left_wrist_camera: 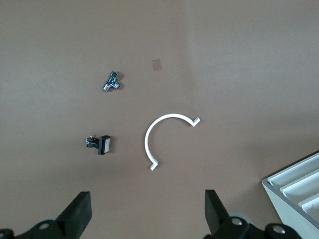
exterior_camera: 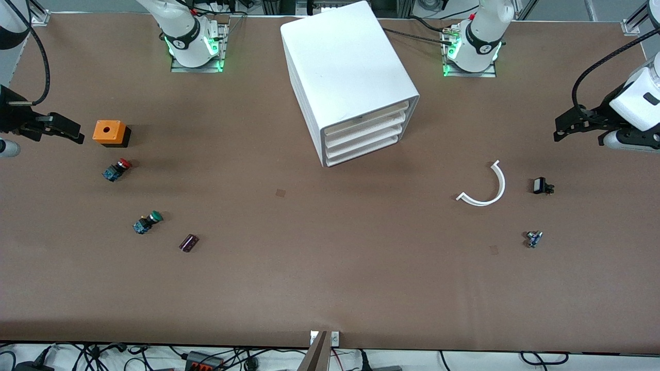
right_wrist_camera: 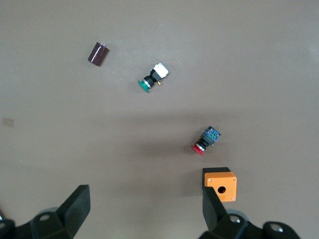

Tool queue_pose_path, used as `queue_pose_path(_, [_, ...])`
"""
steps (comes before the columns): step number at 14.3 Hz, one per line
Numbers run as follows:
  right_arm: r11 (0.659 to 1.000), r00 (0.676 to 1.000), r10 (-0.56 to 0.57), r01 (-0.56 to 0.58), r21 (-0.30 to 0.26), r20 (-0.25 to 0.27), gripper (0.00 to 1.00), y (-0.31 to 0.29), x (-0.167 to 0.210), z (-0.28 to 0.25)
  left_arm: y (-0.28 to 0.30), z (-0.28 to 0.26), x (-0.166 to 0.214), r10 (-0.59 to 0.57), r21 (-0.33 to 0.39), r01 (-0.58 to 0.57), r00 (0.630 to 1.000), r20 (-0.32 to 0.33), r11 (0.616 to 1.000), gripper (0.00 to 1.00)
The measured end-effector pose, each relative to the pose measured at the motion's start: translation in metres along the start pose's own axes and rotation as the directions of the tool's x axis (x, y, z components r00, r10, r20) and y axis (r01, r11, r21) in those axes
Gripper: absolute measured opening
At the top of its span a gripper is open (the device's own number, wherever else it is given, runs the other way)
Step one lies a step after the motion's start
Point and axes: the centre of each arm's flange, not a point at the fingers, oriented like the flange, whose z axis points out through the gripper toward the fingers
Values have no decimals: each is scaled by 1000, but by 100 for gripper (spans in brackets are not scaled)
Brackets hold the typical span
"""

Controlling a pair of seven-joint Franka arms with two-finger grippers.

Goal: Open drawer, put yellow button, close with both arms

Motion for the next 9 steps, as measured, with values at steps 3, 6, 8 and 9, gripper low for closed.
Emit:
queue_pose_path(3, [1000,1000,-2,2,0,-1,100,0,0,0,0,0,0,0,0,0,1000,0,1000,100])
queue_pose_path(6, [1000,1000,-4,4,0,-1,100,0,0,0,1,0,0,2,0,-2,1000,0,1000,100])
queue_pose_path(8, [1000,1000,-5,5,0,-1,100,0,0,0,1,0,0,2,0,-2,1000,0,1000,100])
queue_pose_path(9, [1000,1000,-5,5,0,-2,100,0,0,0,1,0,0,2,-1,-2,1000,0,1000,100])
